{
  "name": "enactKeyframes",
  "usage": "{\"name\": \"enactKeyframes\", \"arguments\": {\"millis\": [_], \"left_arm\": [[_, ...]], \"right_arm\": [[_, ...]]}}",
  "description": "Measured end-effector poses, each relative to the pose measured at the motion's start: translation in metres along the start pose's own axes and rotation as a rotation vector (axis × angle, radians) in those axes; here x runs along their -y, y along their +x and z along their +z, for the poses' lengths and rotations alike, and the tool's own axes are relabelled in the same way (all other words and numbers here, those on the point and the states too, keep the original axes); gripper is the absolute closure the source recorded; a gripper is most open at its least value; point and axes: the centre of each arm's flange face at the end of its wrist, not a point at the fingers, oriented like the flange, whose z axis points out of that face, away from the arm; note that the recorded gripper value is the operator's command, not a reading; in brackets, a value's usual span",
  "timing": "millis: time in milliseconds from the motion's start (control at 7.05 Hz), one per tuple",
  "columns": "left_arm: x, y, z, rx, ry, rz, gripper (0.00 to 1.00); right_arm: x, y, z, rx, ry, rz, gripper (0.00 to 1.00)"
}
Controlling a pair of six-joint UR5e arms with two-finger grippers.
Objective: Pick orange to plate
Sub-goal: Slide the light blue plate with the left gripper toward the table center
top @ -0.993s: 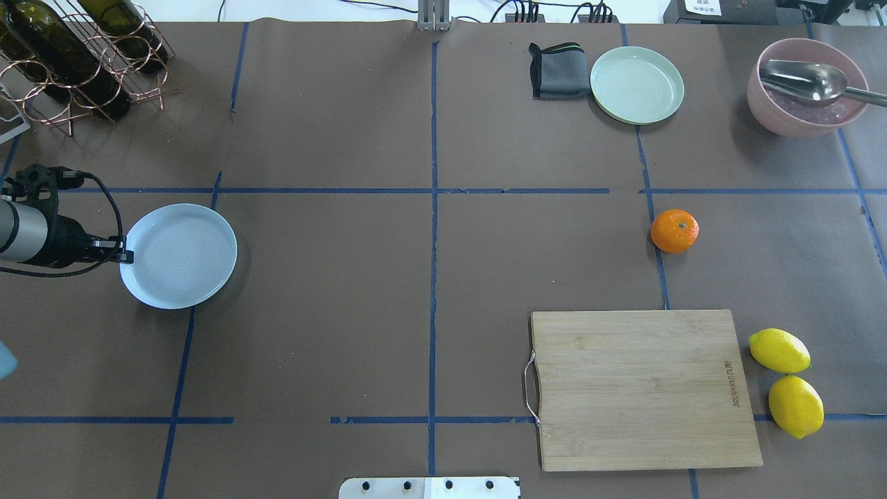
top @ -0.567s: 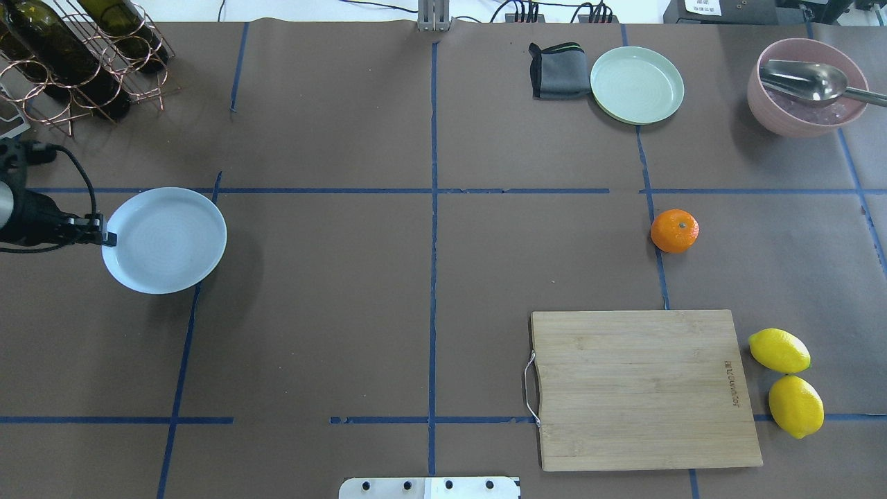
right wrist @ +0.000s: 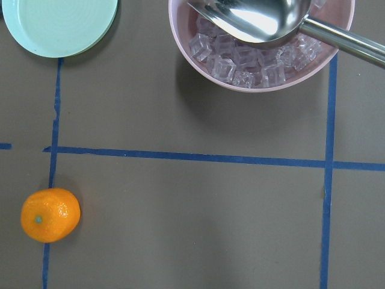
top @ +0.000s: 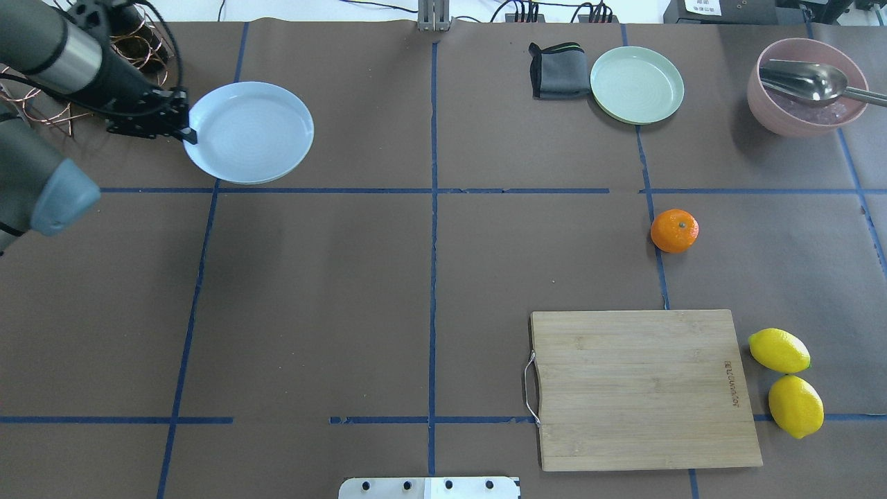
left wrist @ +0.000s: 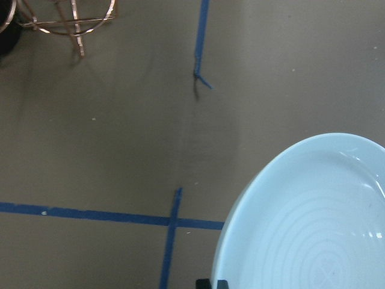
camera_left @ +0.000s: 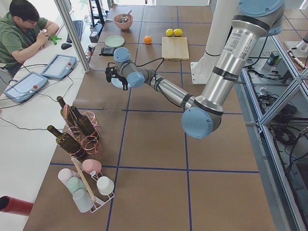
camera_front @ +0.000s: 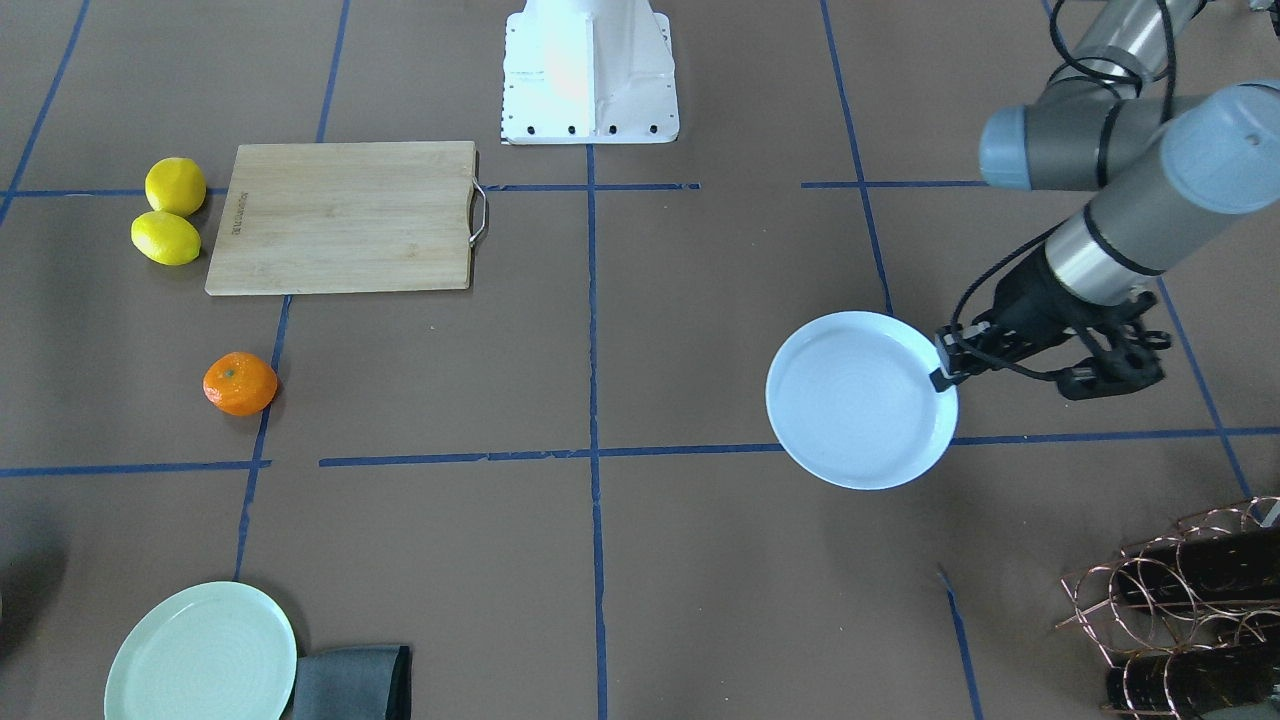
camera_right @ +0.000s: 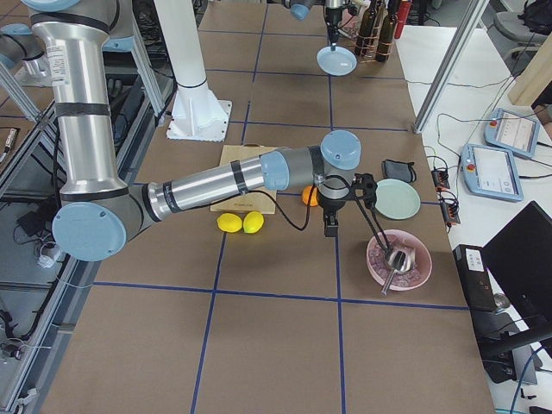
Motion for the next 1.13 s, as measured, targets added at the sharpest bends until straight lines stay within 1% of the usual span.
{"name": "enactKeyframes", "arguments": {"millis": [142, 284, 426, 567, 709, 851, 1135], "left_arm": [[-0.033, 0.051, 0.035, -0.004, -0.009, -0.044, 1.0], [-0.072, 0.09, 0.068, -0.017, -0.008, -0.083, 1.0], [-0.108, 0.114, 0.094, -0.041, 0.001, -0.121, 1.0], [-0.14, 0.127, 0.116, -0.056, 0.006, -0.142, 1.0], [-0.166, 0.134, 0.135, -0.055, 0.013, -0.148, 1.0], [-0.184, 0.138, 0.149, -0.05, 0.021, -0.148, 1.0], [-0.198, 0.141, 0.161, -0.057, 0.028, -0.144, 0.01]], "right_arm": [[0.0, -0.003, -0.001, 0.002, 0.003, 0.004, 0.0], [0.0, -0.007, -0.003, 0.005, 0.007, 0.001, 0.0], [0.0, -0.011, -0.002, 0.007, 0.006, -0.004, 0.0], [-0.001, -0.014, -0.001, 0.008, 0.003, -0.009, 0.0], [-0.001, -0.015, 0.0, 0.008, 0.002, -0.011, 0.0], [-0.001, -0.016, 0.0, 0.009, 0.002, -0.012, 0.0], [-0.001, -0.018, 0.001, 0.01, 0.0, -0.008, 0.0]]}}
